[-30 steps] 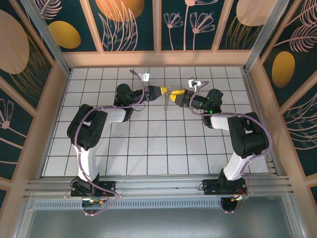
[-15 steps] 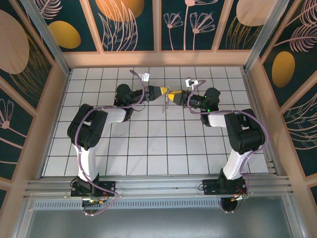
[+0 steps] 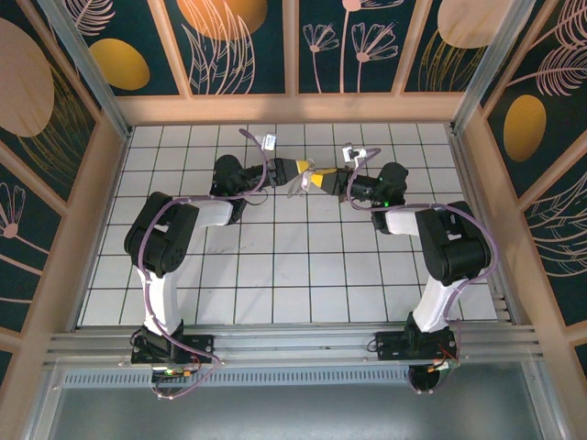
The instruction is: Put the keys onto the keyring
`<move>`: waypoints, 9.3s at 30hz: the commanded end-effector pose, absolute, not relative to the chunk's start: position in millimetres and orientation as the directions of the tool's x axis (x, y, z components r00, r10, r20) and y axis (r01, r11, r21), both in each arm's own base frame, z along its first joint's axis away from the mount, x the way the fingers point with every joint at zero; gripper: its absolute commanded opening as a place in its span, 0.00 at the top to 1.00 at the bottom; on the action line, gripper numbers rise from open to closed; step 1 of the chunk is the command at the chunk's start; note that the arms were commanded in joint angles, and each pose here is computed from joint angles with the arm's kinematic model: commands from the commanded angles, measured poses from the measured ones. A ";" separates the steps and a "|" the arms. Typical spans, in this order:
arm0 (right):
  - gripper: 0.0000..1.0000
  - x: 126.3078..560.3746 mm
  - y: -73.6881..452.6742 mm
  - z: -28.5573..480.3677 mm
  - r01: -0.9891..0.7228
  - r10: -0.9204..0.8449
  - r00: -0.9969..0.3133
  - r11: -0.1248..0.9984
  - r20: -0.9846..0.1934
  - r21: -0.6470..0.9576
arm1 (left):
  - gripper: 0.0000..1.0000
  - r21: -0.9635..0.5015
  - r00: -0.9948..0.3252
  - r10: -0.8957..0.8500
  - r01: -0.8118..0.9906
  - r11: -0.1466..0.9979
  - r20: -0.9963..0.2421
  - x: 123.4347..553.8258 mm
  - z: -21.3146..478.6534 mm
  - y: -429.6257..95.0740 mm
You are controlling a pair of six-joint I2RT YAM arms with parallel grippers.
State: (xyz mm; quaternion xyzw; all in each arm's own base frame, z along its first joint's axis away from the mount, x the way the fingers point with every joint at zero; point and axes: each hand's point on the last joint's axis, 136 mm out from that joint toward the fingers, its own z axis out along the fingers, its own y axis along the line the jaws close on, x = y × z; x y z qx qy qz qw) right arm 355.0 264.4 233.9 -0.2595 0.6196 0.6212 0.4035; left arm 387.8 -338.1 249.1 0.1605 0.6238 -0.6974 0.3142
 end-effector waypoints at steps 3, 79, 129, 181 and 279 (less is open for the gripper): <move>1.00 350.2 262.7 238.0 -0.850 0.161 -0.505 0.079 -0.848 0.521 | 1.00 -0.735 -0.722 -0.247 0.676 -0.050 -0.647 382.9 258.6 -338.5; 0.74 397.2 261.6 272.8 -0.630 0.536 -0.562 0.216 -0.630 0.746 | 1.00 -0.738 -0.725 -0.256 0.672 -0.063 -0.639 383.1 258.0 -338.9; 0.67 366.2 258.0 278.5 -0.677 0.528 -0.531 0.206 -0.663 0.706 | 1.00 -0.742 -0.729 -0.259 0.668 -0.063 -0.634 384.0 256.7 -340.3; 1.00 409.6 234.2 263.9 -0.715 0.275 -0.641 0.125 -0.716 0.688 | 0.64 -0.671 -0.628 -0.264 0.731 0.125 -0.732 396.4 263.7 -313.6; 0.55 365.4 237.7 247.0 -0.766 0.288 -0.578 0.130 -0.764 0.629 | 1.00 -0.717 -0.704 -0.221 0.696 -0.029 -0.675 386.7 253.9 -326.3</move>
